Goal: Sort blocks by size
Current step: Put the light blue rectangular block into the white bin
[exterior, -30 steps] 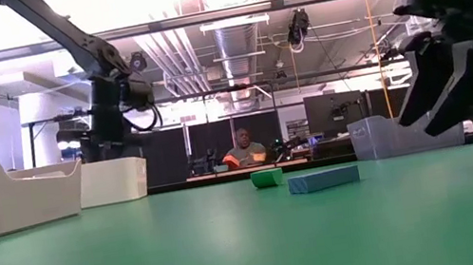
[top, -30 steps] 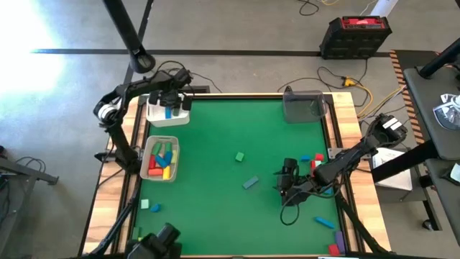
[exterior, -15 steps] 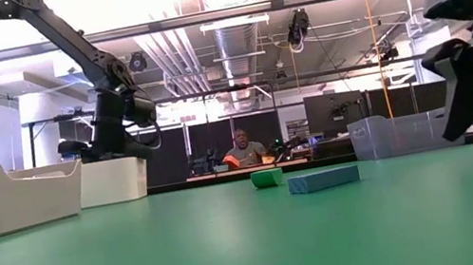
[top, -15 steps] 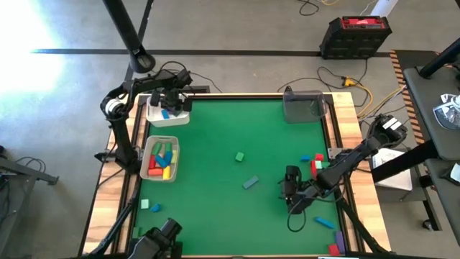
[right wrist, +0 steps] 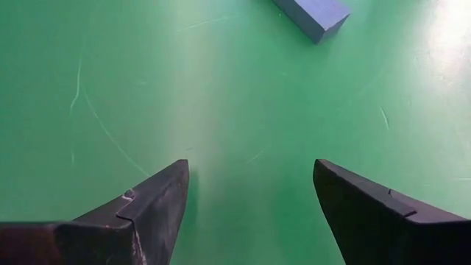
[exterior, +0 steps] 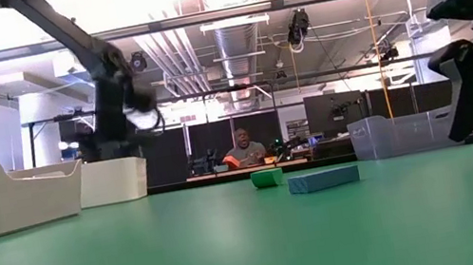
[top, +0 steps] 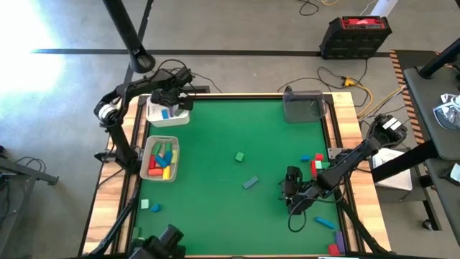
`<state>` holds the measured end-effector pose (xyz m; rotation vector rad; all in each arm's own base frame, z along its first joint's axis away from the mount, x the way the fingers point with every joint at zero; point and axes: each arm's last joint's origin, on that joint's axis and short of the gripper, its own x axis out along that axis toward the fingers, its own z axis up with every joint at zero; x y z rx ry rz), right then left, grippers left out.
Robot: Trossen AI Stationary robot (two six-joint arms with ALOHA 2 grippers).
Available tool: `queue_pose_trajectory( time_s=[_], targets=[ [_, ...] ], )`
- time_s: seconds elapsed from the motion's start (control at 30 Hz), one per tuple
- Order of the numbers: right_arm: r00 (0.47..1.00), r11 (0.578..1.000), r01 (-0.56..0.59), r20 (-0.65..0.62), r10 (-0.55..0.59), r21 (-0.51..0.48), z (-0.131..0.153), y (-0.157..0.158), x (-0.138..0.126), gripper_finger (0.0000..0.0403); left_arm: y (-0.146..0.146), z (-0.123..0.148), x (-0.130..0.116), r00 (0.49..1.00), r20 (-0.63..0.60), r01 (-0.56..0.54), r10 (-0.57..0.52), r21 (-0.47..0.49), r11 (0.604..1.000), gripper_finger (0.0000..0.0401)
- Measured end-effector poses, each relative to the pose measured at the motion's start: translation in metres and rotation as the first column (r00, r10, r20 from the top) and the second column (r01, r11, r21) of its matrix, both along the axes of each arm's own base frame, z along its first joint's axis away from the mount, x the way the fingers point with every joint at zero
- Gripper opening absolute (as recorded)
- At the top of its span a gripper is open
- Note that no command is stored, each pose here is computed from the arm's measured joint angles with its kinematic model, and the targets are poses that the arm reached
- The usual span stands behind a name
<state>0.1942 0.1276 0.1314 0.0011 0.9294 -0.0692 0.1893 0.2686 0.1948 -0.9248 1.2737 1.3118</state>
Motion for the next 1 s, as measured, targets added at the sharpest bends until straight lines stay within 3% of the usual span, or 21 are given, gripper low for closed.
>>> queue_pose_trajectory(
  time_s=[0.23,0.33,0.4,0.57,0.63,0.67,0.83,1.0],
  targets=[
    [1.0,1.0,0.011,0.001,-0.011,0.009,0.0,0.0,0.0,0.027,-0.057,0.063,0.027,0.967,0.121,0.2,-0.224,0.184,0.962,0.0213],
    [0.999,0.999,0.037,0.003,-0.037,0.029,0.0,0.0,0.0,0.0261,-0.099,0.081,0.049,0.903,0.206,0.307,-0.378,0.31,0.9,0.0211],
    [0.999,0.999,0.043,0.003,-0.043,0.033,0.0,0.0,0.0,0.0256,-0.135,0.086,0.065,0.823,0.264,0.38,-0.504,0.403,0.833,0.021],
    [0.999,0.998,0.049,0.01,-0.049,0.026,0.0,0.0,0.0,0.0249,-0.233,0.066,0.094,0.583,0.271,0.535,-0.766,0.582,0.613,0.021],
    [0.998,0.998,0.063,0.027,-0.063,0.003,0.0,-0.001,0.0,0.0252,-0.27,0.052,0.1,0.489,0.271,0.535,-0.829,0.658,0.53,0.021],
    [0.996,0.997,0.075,0.041,-0.074,-0.013,0.001,-0.001,0.0,0.0254,-0.287,0.045,0.102,0.456,0.28,0.514,-0.845,0.692,0.507,0.021],
    [0.987,0.989,0.13,0.103,-0.122,-0.075,0.002,-0.004,0.002,0.0274,-0.35,0.005,0.109,0.399,0.315,0.398,-0.861,0.787,0.472,0.021],
    [0.981,0.986,0.151,0.129,-0.142,-0.069,0.004,-0.006,0.005,0.0298,-0.387,-0.024,0.129,0.361,0.286,0.426,-0.888,0.796,0.43,0.021]
  ],
)
